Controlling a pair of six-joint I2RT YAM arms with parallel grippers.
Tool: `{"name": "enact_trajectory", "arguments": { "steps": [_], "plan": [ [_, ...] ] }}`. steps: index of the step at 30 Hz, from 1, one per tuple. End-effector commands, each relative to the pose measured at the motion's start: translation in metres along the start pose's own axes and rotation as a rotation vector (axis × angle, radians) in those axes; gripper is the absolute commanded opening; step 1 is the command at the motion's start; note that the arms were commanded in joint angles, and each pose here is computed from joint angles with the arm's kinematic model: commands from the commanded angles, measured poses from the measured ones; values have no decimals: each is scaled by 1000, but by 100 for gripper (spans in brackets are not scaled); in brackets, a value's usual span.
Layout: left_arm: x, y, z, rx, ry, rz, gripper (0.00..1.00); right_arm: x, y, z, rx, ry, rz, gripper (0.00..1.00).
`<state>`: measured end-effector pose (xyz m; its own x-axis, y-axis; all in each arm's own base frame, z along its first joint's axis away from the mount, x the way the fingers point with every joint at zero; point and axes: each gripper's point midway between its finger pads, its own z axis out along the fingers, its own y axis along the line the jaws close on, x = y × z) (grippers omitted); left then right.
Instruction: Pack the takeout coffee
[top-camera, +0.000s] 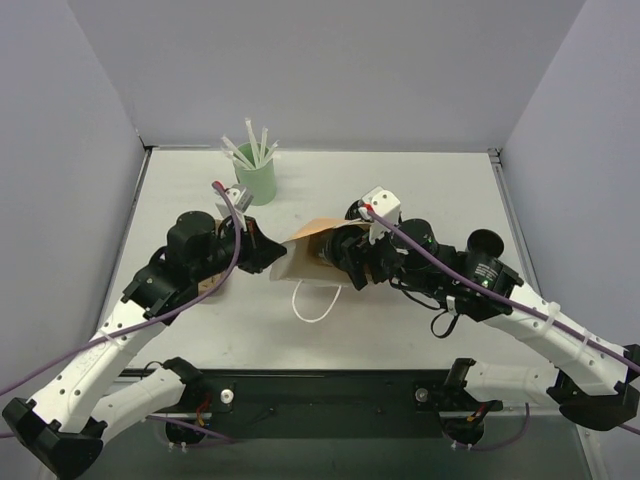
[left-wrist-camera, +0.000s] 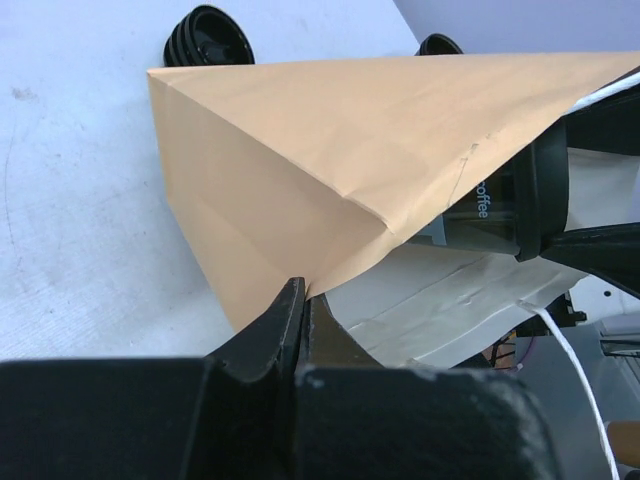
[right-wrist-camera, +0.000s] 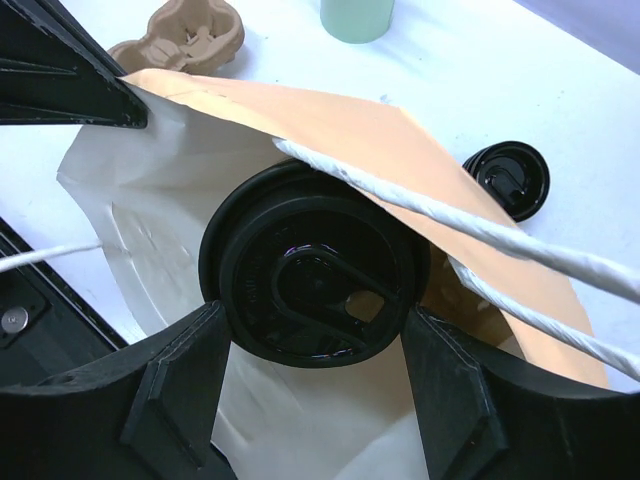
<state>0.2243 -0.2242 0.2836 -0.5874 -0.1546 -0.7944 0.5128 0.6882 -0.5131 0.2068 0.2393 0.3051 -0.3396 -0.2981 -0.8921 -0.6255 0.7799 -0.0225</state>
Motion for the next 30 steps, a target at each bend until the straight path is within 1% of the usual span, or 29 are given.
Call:
{"name": "enact_trajectory", "arguments": {
  "steps": [1,3,6,10,12,14,15,16,17,19,21,24,26,28,30],
  "plan": [
    [0,16,-10,-112,50,22,0,-44,-31,-40,120,-147,81,43],
    [-6,12,-13,-109,43,31,0,-42,-27,-41,91,-140,82,43],
    [-17,1,-12,-67,16,14,0,-27,-12,-37,14,-76,92,41],
    [-31,-20,-10,12,-17,-47,0,-2,7,-31,-73,14,105,41],
    [-31,-26,-11,37,-9,-73,0,3,12,-29,-89,30,110,40],
    [-25,-21,-11,7,23,-86,0,3,20,-28,-122,41,107,41],
    [-24,-14,-11,-34,23,-89,0,1,25,-27,-145,45,107,41],
    [-17,-7,-14,-77,64,-99,0,2,31,-22,-168,61,102,41],
    [-14,-4,-14,-98,80,-100,0,0,41,-23,-215,67,101,41],
    [-10,4,-14,-141,108,-91,0,-5,53,-17,-246,65,101,41],
    [-6,6,-15,-146,121,-81,0,-9,59,-13,-241,50,101,41],
    [0,11,-17,-165,135,-79,0,-17,51,-2,-147,7,101,41],
    [2,15,-19,-191,152,-65,0,-22,51,1,-124,-13,103,41],
    [9,27,-22,-254,189,-51,0,-30,47,3,-87,-39,108,41],
    [8,33,-24,-293,201,-41,0,-39,43,1,-58,-76,131,41]
  ]
}}
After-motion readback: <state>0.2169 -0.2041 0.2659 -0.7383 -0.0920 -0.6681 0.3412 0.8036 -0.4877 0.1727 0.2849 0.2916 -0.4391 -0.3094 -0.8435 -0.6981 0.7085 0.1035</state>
